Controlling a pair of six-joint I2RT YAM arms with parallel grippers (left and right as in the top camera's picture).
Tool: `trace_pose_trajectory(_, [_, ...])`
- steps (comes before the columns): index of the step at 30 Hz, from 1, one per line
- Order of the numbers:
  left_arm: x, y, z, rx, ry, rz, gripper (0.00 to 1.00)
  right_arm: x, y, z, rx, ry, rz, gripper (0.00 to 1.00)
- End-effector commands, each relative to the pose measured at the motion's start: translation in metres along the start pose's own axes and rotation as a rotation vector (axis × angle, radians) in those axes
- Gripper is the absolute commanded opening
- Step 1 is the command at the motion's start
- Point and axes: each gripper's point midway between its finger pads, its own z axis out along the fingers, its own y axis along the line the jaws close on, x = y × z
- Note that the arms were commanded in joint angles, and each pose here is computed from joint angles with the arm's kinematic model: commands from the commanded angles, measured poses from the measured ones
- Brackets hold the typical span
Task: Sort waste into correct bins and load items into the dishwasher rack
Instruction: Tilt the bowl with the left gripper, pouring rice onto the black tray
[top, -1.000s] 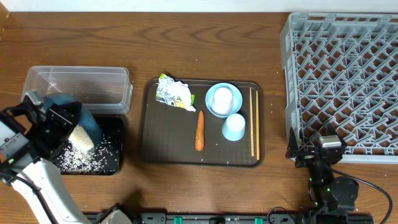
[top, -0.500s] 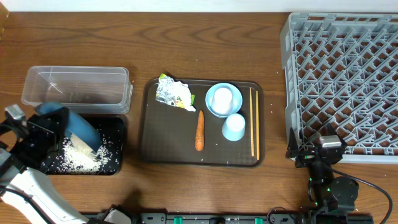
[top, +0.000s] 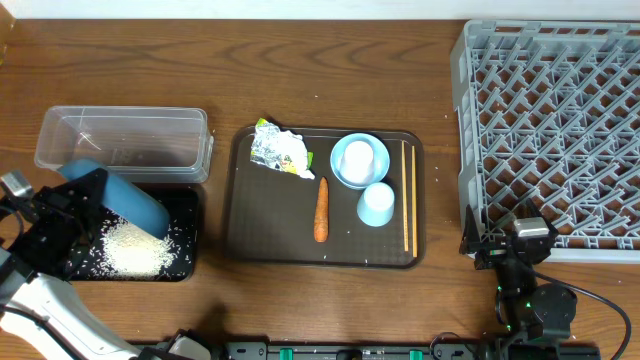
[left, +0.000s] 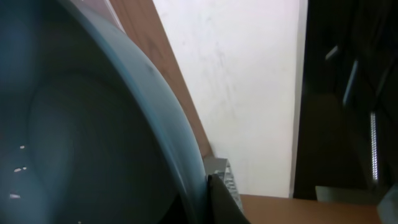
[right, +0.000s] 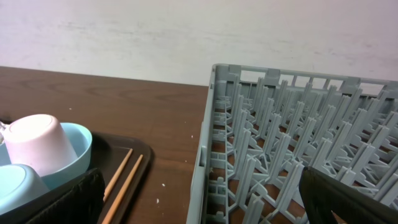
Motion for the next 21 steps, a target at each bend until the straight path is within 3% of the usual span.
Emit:
trace_pose_trajectory(1, [-0.001,-0.005,-0.009,0.057,0.007,-0.069,0.06,0.001,-0.001,0.000,0.007,0.002,-0.012,0.99])
trace_pose_trajectory(5, [-0.012,0.012,-0.015,-0.012,-0.051,-0.060,0.06,0.001,-0.001,0.000,0.007,0.002,-0.012,0.99])
trace_pose_trajectory(19, [-0.011,-0.001,-0.029,0.134,-0.025,-0.136,0.06,0.001,-0.001,0.000,0.007,0.002,-0.012,0.99])
trace_pose_trajectory(21, [-0.018,0.011,-0.028,0.064,-0.063,-0.117,0.06,0.001,-0.001,0.000,0.007,0.002,-0.012,0.99])
